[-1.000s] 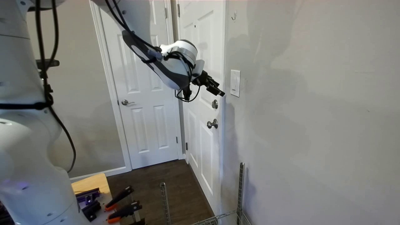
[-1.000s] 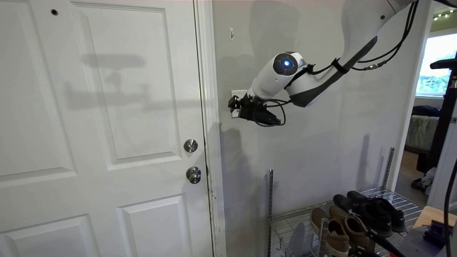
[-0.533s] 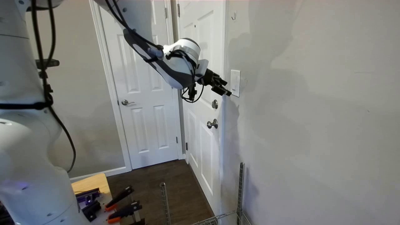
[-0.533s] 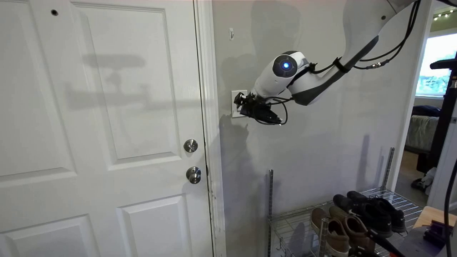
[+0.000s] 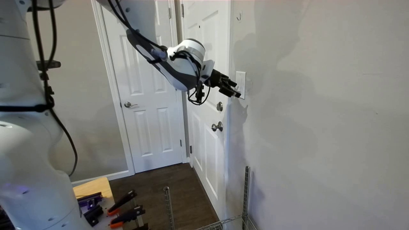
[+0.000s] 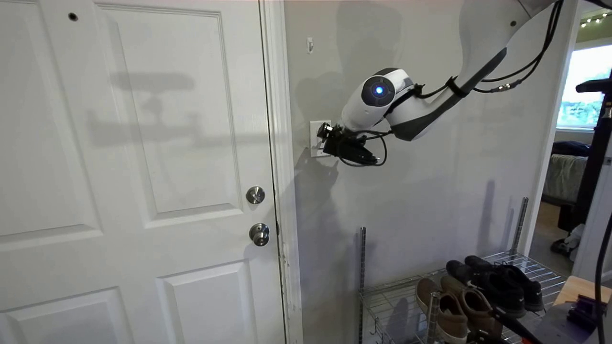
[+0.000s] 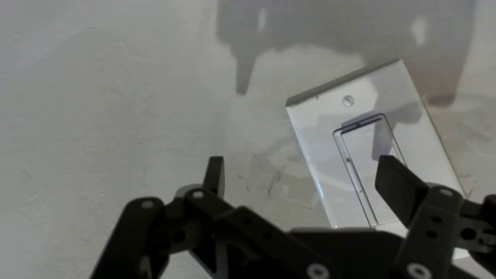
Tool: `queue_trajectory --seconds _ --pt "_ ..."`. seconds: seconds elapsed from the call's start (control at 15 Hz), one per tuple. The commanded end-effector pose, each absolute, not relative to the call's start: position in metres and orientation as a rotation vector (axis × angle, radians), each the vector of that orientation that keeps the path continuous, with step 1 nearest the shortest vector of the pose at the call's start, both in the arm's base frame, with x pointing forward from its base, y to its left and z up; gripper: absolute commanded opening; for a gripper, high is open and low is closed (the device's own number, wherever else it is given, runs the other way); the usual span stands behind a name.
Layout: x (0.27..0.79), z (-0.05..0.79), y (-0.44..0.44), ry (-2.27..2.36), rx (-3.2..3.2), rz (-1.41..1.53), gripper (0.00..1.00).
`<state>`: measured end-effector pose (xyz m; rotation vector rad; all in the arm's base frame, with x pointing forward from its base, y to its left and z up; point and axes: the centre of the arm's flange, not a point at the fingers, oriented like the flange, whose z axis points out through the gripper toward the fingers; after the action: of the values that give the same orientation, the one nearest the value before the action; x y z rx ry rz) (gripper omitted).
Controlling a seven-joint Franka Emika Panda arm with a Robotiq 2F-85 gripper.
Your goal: Turn off the light switch on the wall
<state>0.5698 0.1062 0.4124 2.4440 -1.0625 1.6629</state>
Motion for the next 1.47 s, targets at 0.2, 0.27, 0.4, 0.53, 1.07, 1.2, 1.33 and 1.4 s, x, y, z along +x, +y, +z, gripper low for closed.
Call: queue_trajectory --seconds 0.2,0.27,0.4,0.53,1.07,1.2,1.33,1.4 --pt "0.574 0.400 0.103 -1.048 2.468 1.580 1.00" --pt "0.572 0.396 0.104 -1.043 2.469 1.565 1.00" --pt "0.572 0.391 0.105 -1.038 2.471 1.553 1.00" --pt "0.574 0.391 0.106 -1.043 2.475 1.565 1.00" --pt "0.596 0.409 0.117 -1.034 2.447 1.636 1.00" --pt "0.610 0.414 0.108 -1.072 2.411 1.636 1.00" --pt "0.612 0.408 0.098 -1.103 2.419 1.597 1.00" --pt "0.612 0.402 0.092 -1.125 2.423 1.574 1.00"
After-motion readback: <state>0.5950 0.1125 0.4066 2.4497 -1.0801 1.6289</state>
